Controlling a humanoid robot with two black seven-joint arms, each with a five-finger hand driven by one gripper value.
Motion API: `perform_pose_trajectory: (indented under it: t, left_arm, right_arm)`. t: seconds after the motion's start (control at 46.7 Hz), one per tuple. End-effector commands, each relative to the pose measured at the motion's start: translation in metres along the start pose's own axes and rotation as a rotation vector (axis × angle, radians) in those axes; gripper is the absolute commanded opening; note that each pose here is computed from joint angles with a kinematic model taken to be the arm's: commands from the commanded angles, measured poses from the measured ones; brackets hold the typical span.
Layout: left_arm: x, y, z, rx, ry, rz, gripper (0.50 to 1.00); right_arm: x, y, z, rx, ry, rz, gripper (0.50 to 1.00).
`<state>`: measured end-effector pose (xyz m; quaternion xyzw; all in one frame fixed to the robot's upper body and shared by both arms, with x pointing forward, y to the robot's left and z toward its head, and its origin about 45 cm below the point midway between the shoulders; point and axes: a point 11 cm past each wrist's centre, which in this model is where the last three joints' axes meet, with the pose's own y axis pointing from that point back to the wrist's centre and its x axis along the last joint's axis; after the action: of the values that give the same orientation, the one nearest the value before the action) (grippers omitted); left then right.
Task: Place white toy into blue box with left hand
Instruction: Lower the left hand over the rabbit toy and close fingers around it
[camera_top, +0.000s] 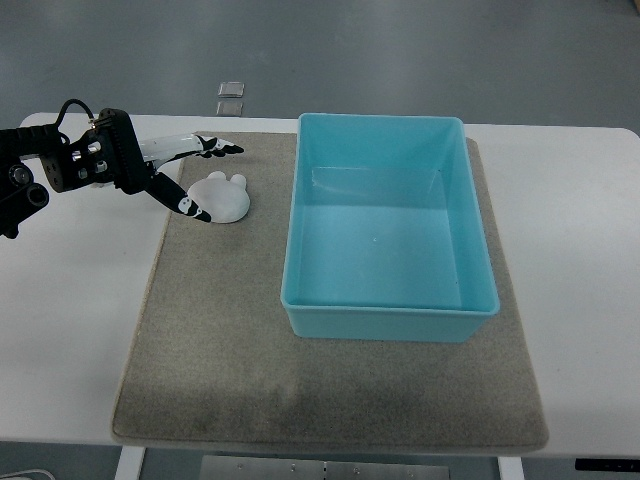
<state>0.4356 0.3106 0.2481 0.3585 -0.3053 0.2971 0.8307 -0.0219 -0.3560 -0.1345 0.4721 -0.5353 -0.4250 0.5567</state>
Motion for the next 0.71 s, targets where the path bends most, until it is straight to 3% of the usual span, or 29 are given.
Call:
perform_pose_trajectory:
  t: [0.0,0.407,0.535,0.685]
  left_arm:
    - [-0.0011,-0.0003,-0.0002,-0.001,-0.007,-0.003,0.971]
    - [-0.0101,-0.0014,-0.0070,0.026,-0.044,-0.008,0.939]
    - [-0.0098,-0.0014,-0.0073,0.029,-0.046,-0.005,0.894]
    - [-0.0094,-0.0013,-0.0082,0.038,-0.072,-0.008,0.780]
  right_arm:
    - [0.0000,0.0000,0.0000,0.000,0.000,0.000,0.936]
    - [0.0000,0.0000,0.0000,0.000,0.000,0.000,0.936]
    - [0.0000,0.0000,0.0000,0.000,0.000,0.000,0.936]
    - [0.0000,0.0000,0.0000,0.000,0.000,0.000,0.936]
